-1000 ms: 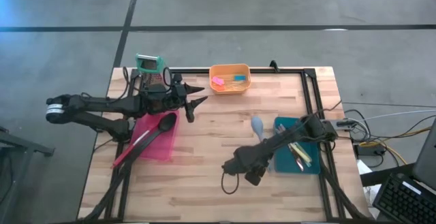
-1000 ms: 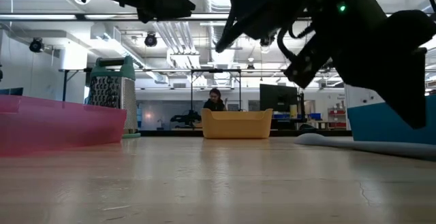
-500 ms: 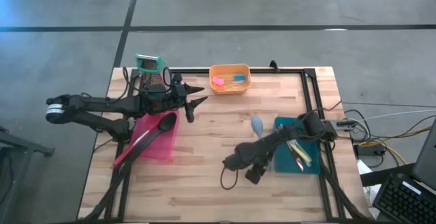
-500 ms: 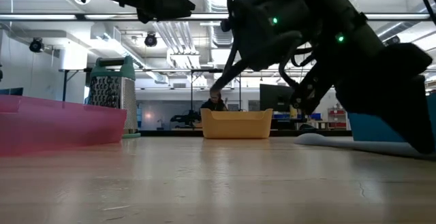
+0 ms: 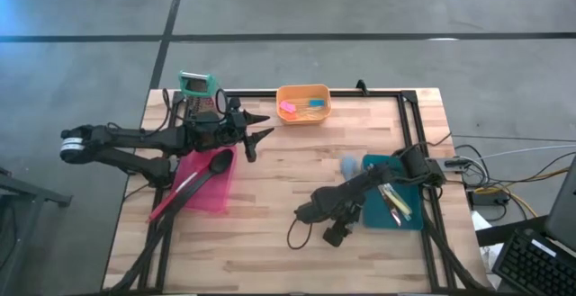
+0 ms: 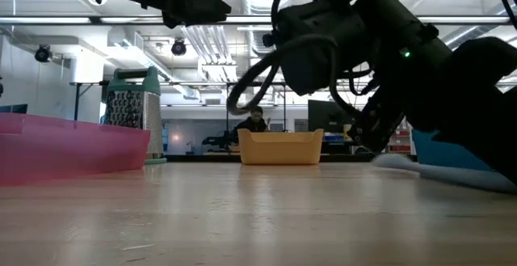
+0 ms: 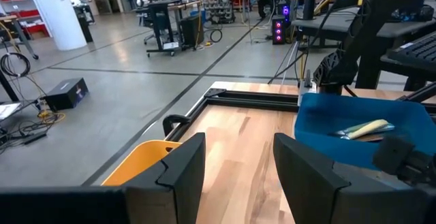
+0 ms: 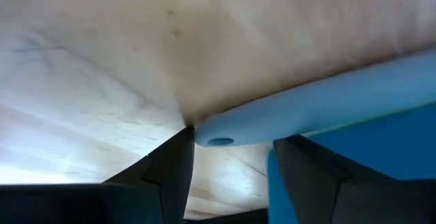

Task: Pick & Place Kitchen Items
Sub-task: Put the gray serving spoon into the pink bin

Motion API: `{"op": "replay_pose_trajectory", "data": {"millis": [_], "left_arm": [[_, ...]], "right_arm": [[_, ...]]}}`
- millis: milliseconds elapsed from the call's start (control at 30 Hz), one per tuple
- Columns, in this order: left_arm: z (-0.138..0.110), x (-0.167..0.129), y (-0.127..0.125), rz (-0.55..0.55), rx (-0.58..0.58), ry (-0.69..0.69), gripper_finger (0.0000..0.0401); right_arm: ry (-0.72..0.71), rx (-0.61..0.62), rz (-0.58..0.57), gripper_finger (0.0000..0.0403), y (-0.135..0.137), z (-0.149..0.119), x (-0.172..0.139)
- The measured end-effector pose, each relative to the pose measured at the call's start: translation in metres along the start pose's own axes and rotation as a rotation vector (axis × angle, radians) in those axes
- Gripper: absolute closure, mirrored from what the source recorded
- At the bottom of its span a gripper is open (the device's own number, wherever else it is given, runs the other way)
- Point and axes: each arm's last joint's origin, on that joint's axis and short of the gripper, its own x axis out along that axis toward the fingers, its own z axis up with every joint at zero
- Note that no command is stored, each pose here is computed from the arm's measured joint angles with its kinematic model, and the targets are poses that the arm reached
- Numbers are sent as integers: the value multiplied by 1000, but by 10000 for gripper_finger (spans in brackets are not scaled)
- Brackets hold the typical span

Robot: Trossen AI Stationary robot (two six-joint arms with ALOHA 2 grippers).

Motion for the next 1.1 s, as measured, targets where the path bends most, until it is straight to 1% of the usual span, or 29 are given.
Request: {"op": "replay_pose_trajectory", "data": {"millis": [100, 200, 467, 633, 767, 1100], "left_arm": [[0, 0, 0, 0, 0, 0, 223], [0, 0, 0, 0, 1, 5, 223], [-1, 0, 0, -1, 0, 10, 223], [-1, 0, 0, -1, -14, 11, 223], [-1, 0, 0, -1, -14, 14, 223], [-2, 0, 0, -1, -15, 16, 223]], "right_arm": [[-29, -11, 10, 205, 3, 1, -3], [-54, 5, 5, 206, 4, 3, -5], [-45, 34, 20, 227, -2, 9, -8], [-38, 39, 37, 230, -5, 13, -12], [-37, 26, 52, 216, -3, 13, -15], [-101, -12, 82, 152, 5, 12, -28]]}}
